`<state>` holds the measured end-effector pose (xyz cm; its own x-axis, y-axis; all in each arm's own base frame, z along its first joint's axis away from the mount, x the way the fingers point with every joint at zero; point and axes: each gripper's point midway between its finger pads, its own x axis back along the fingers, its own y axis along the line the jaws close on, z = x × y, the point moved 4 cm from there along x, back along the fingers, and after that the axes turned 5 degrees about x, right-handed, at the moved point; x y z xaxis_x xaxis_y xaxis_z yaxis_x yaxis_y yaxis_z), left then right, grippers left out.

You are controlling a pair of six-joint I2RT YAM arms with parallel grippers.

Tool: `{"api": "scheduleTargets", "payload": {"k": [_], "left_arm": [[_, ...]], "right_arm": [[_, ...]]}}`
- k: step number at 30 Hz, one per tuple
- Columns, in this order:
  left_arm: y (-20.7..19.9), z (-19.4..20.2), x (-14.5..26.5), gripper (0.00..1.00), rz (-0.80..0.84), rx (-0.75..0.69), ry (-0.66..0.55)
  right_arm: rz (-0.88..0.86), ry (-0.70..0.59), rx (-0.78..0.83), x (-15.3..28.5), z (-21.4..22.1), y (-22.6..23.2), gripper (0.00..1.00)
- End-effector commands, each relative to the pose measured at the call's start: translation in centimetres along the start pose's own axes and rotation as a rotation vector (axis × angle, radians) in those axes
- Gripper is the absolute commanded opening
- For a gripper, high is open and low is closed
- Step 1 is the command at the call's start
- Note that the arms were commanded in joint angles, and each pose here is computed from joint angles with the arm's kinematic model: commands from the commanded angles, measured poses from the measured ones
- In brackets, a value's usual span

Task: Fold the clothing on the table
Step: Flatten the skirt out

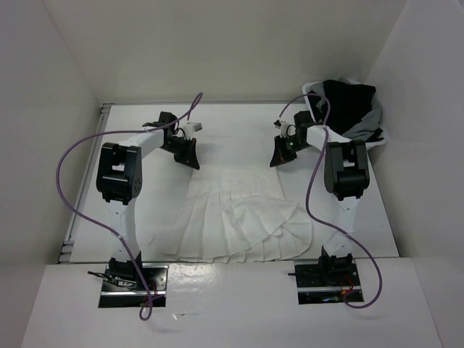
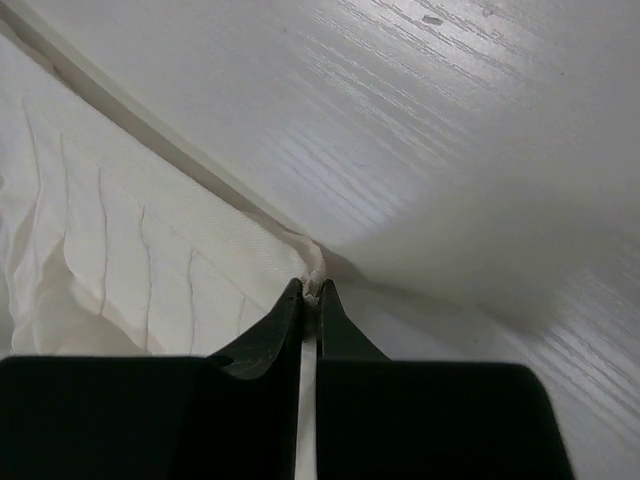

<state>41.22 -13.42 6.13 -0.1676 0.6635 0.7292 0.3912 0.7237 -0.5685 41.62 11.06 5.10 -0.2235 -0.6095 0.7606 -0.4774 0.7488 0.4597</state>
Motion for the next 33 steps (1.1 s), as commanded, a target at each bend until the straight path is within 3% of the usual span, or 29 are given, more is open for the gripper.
{"api": "scheduleTargets", "payload": {"k": [1, 8, 16, 26, 33], "left_arm": [[-2.2, -4.0, 5.3, 0.0, -0.076, -0.13, -0.127], [-7.5, -9.0, 15.8, 0.0, -0.202, -0.286, -0.387], [-14.1, -9.0, 24.9, 0.0, -0.298, -0.417, -0.601], [-21.0, -3.5, 33.5, 0.0, -0.312, -0.579, -0.734], [-24.6, 2.3, 34.8, 0.0, -0.148, -0.754, -0.702]], "right_arm": [[0.091, -0.139, 0.127, 5.7, -5.0, 1.9, 0.0], [0.183, -0.333, 0.251, 14.5, -10.4, 6.5, 0.0], [0.223, -0.5, 0.364, 22.3, -11.7, 12.1, 0.0], [0.178, -0.615, 0.527, 29.6, -7.4, 19.5, 0.0], [0.084, -0.596, 0.672, 31.5, -1.9, 23.0, 0.0]]}}
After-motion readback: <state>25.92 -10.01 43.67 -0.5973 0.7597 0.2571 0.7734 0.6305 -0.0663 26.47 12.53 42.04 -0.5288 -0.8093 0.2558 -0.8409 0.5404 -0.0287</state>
